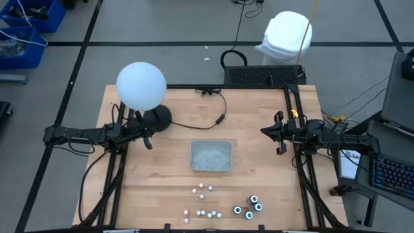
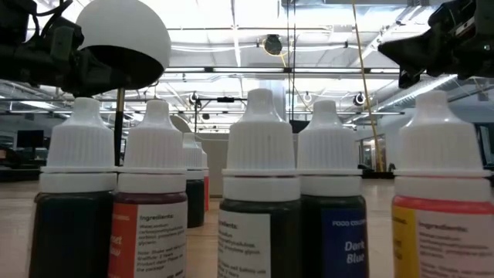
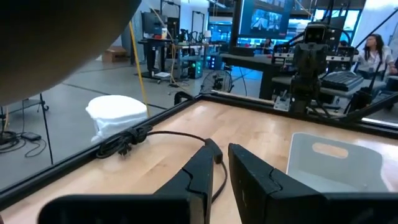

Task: Pick & Place food coloring
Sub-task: Put the big blue food coloring bottle into the gray bin

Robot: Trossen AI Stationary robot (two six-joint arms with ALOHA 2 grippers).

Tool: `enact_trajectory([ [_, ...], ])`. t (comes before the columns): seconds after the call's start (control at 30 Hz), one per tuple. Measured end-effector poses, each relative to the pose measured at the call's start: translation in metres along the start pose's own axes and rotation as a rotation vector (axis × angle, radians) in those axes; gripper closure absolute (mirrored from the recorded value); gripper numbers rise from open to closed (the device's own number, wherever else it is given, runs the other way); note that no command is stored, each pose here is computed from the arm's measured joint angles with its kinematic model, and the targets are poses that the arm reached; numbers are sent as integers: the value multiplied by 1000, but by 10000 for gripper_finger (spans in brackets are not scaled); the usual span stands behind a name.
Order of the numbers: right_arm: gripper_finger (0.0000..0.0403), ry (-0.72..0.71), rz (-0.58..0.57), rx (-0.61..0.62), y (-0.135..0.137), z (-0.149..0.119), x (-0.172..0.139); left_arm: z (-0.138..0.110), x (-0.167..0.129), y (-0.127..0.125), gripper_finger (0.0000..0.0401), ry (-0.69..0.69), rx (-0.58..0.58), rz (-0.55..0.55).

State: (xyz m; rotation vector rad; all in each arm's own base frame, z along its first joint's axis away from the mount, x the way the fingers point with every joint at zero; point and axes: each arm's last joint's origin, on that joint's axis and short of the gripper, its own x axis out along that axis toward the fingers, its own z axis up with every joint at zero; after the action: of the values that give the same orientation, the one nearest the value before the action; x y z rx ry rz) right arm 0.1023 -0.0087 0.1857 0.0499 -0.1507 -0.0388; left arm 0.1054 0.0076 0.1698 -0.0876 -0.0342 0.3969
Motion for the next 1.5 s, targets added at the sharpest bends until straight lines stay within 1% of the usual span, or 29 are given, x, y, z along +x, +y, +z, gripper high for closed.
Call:
enact_trajectory([
  [0.03,403,47,17,-10,1,0,1,0,0,0,345,-4,-5,0],
  [0.07,403,53,48,-27,4,9,2,1,0,0,345,-6,-9,-1],
  [0.13,403,19,93,-57,10,35,4,1,0,0,345,-8,-11,-1],
  [0.2,403,32,90,-81,15,56,8,1,0,0,345,-7,-11,-1],
  [0.27,403,136,76,-115,21,68,14,1,0,0,345,-5,-10,-1],
  [0.37,403,271,19,-161,32,96,27,0,0,0,345,1,-8,-1],
  [0.47,403,433,5,-205,52,108,43,-1,1,0,345,12,-4,-1],
  [0.57,403,566,-17,-295,77,108,51,-2,1,-1,345,24,-19,-1],
  [0.63,403,565,-58,-315,94,114,54,-3,1,-1,345,33,-25,-8],
  [0.7,403,541,-60,-314,113,118,51,-6,2,-1,345,61,-23,-22],
  [0.83,403,473,-33,-311,147,119,32,-8,2,-2,345,81,-13,-26],
  [0.97,403,426,0,-300,171,112,11,-8,3,-2,345,84,-12,-25],
  [1.07,403,415,34,-305,188,105,4,-8,3,-2,345,85,-12,-25],
  [1.2,403,432,46,-298,207,89,4,-8,3,-2,345,84,-13,-25],
  [1.27,403,435,35,-260,215,82,6,-8,3,-2,345,85,-12,-25],
  [1.33,400,441,31,-248,224,73,8,-8,3,-2,345,86,-12,-27],
  [1.4,390,467,45,-247,231,64,8,-8,3,-2,345,89,-6,-38],
  [1.5,361,516,59,-234,240,49,9,-8,3,-2,345,89,15,-43],
])
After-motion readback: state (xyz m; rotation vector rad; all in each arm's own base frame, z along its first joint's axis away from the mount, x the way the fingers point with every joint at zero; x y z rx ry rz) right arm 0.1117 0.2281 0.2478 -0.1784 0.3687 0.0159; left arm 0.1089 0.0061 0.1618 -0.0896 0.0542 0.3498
